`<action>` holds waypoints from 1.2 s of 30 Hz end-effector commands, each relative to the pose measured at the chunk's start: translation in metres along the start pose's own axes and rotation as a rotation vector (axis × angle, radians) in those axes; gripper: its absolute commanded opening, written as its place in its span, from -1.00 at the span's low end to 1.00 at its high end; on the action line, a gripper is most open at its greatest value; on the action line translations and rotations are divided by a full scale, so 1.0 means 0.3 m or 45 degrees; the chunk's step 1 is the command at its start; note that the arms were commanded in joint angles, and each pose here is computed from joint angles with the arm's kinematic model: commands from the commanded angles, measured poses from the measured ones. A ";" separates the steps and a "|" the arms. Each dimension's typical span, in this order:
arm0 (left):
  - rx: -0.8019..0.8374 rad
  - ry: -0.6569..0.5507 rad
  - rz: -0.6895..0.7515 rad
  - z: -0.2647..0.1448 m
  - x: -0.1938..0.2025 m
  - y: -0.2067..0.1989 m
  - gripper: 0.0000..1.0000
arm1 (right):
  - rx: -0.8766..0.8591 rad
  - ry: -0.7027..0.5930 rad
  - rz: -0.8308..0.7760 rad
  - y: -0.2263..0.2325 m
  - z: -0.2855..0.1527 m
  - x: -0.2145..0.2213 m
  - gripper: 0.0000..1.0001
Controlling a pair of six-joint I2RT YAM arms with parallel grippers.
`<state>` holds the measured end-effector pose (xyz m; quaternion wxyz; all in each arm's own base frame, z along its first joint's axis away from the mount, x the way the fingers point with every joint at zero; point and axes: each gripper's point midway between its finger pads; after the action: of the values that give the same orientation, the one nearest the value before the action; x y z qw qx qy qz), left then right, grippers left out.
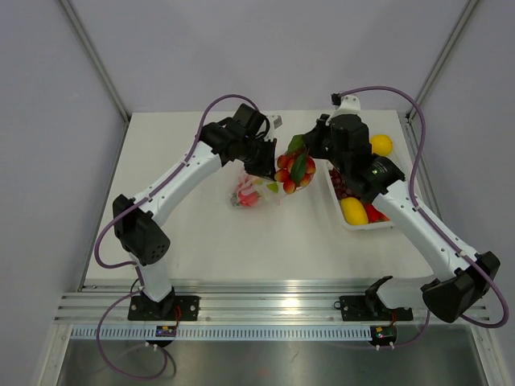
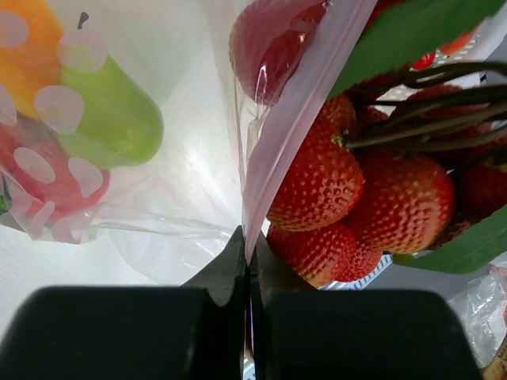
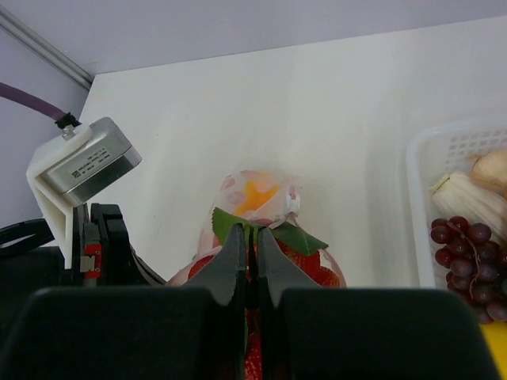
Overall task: Place the food in the zip-top bag and seal the zipper
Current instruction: Place the fake fruit in the zipper food storage bag.
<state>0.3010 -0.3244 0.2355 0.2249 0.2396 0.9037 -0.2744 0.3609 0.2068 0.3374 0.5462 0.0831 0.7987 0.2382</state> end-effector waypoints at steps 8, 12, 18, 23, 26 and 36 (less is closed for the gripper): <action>-0.040 -0.049 0.094 -0.047 0.004 -0.005 -1.00 | -0.171 -0.074 0.186 0.078 0.002 -0.118 -1.00; -0.023 -0.068 0.091 -0.056 -0.007 -0.017 -1.00 | -0.151 -0.067 0.186 0.064 0.009 -0.110 -1.00; 0.123 -0.151 0.070 -0.119 -0.080 -0.118 -1.00 | -0.104 0.059 0.267 0.015 0.086 0.048 -1.00; 0.196 -0.210 0.038 -0.179 -0.135 -0.171 -1.00 | -0.008 0.076 0.286 -0.061 0.114 0.138 -1.00; 0.224 -0.239 0.015 -0.198 -0.162 -0.183 -1.00 | 0.014 0.089 0.278 -0.079 0.110 0.176 -1.00; 0.230 -0.212 -0.032 -0.142 -0.170 -0.170 -1.00 | -0.094 0.096 0.379 0.015 0.031 0.158 -1.00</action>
<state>0.2973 -0.3365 0.2781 0.2380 0.2147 0.8892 -0.3263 0.3555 0.2238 0.2620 0.4634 0.1569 0.8180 0.3024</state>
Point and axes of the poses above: each gripper's point midway between its finger pads, its own z axis out along the fingers, its own y axis along the line the jaws close on, x = y × z, and after that the axes turned 8 degrees about z, right-handed
